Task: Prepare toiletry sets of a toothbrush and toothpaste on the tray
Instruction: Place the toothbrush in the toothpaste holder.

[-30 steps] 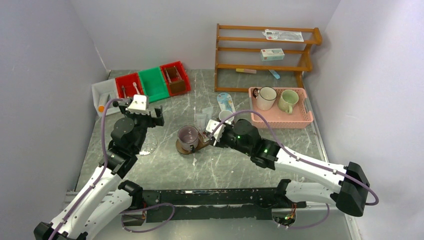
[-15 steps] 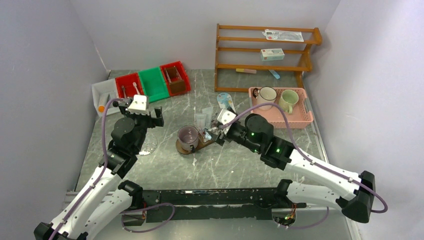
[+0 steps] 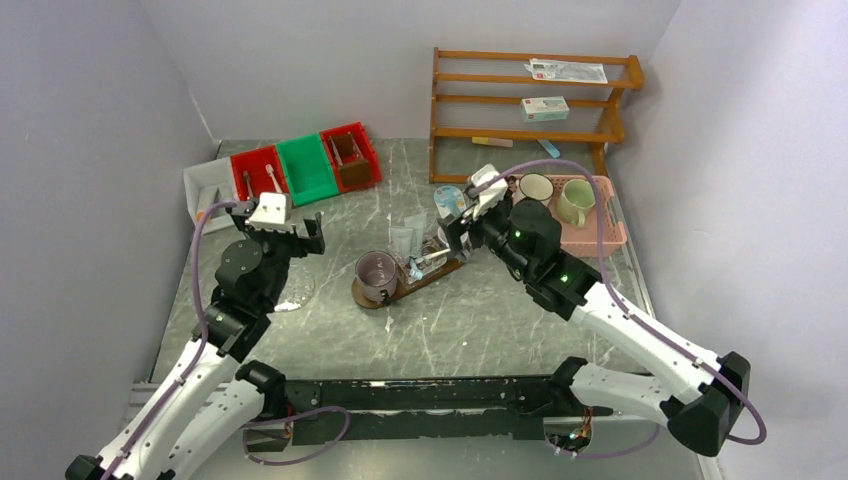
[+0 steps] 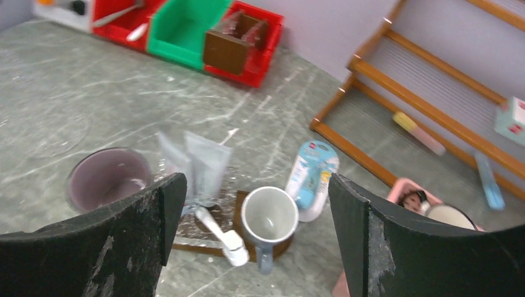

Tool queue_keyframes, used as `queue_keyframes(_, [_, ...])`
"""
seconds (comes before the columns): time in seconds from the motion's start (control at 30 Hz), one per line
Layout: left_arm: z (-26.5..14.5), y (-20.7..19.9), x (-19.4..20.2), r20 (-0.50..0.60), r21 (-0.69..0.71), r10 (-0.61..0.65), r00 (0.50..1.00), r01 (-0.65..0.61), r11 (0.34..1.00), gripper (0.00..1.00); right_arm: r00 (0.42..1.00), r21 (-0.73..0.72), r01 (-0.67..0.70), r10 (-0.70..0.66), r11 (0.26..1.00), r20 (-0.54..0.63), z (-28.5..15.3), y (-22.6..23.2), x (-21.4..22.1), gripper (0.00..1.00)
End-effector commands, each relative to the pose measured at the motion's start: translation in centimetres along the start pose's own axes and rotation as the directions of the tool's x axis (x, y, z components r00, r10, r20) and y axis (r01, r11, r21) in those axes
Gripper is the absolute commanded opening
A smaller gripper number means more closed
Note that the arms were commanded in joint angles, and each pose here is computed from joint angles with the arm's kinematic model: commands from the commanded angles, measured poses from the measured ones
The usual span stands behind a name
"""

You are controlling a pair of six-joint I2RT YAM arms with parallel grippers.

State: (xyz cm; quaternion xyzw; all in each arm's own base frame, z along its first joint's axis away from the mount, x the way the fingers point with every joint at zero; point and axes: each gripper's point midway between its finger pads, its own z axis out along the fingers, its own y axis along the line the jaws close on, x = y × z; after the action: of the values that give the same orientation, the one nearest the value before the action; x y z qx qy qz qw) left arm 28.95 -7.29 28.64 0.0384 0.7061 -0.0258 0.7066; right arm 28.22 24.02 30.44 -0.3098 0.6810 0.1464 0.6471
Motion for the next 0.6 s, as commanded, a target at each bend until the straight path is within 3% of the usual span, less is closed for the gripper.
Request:
queue_keyframes(0.0, [-0.6,0.3,-2.3,0.057,0.006,-0.034,0.998,0.033,0.999,0.97,0.99,0.208,-0.125,0.136,0.97,-0.039,0.1,-4.6,0.8,0.92])
queue_keyframes(0.27, [-1.0,-0.1,-2.9,0.071,0.026,-0.082,0.994,0.081,0.996,0.97,0.941,0.454,-0.297,0.339,0.84,-0.011,0.8,-12.4,3.0,1.0])
queue_keyframes(0.57, [-1.6,0.2,-3.0,0.072,0.022,-0.091,0.993,0.089,0.996,0.97,0.798,0.671,-0.49,0.597,0.556,0.088,1.4,-21.6,9.3,1.0])
